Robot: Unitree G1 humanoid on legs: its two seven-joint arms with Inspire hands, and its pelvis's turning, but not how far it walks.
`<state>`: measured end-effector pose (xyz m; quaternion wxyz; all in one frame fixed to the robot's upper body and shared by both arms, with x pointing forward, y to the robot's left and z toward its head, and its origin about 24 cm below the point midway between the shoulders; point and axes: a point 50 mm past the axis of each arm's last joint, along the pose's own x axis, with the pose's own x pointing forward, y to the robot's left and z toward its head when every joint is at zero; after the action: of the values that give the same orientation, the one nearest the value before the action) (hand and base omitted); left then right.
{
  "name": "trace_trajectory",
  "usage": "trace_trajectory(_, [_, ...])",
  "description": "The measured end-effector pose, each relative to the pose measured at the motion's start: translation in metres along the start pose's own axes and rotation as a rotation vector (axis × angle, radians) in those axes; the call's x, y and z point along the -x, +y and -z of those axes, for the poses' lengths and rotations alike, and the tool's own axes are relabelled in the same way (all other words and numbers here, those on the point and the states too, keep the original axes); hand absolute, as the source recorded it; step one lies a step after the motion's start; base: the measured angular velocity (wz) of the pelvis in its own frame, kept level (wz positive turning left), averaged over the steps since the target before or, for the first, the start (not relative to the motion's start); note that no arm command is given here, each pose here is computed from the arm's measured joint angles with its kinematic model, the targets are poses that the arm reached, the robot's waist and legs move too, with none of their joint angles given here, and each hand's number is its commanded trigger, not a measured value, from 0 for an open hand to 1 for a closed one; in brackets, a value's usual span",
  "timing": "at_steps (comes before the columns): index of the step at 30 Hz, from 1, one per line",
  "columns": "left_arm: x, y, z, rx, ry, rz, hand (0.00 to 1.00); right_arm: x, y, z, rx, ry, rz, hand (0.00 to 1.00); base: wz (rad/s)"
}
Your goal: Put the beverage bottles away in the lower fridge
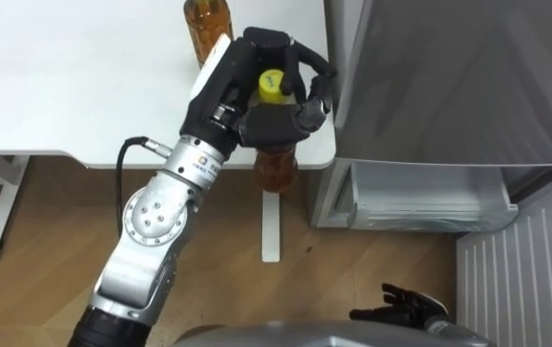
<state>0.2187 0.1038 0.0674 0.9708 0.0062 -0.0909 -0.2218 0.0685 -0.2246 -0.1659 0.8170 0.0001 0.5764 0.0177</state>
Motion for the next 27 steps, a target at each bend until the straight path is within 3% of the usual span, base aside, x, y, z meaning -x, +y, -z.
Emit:
trace_trajectory(9, [-0.001, 0.003, 0.000, 0.049, 0.004, -0.005, 1.00, -0.001, 0.001, -0.004, 0.003, -0.003, -0.007, 0.00, -0.03])
trace_trajectory(15, [0.001, -0.005, 0.013, 0.100, 0.090, 0.077, 1.00, -0.003, 0.004, -0.008, -0.002, -0.010, -0.017, 0.00, 0.00])
trace_trajectory(20, [-0.007, -0.008, -0.001, 0.236, 0.009, 0.138, 1.00, -0.004, 0.009, -0.019, 0.054, -0.043, -0.039, 0.00, 0.00])
trace_trajectory(27, [-0.018, -0.017, -0.012, 0.264, -0.047, 0.221, 1.00, -0.007, 0.019, -0.032, 0.161, -0.071, -0.080, 0.00, -0.03])
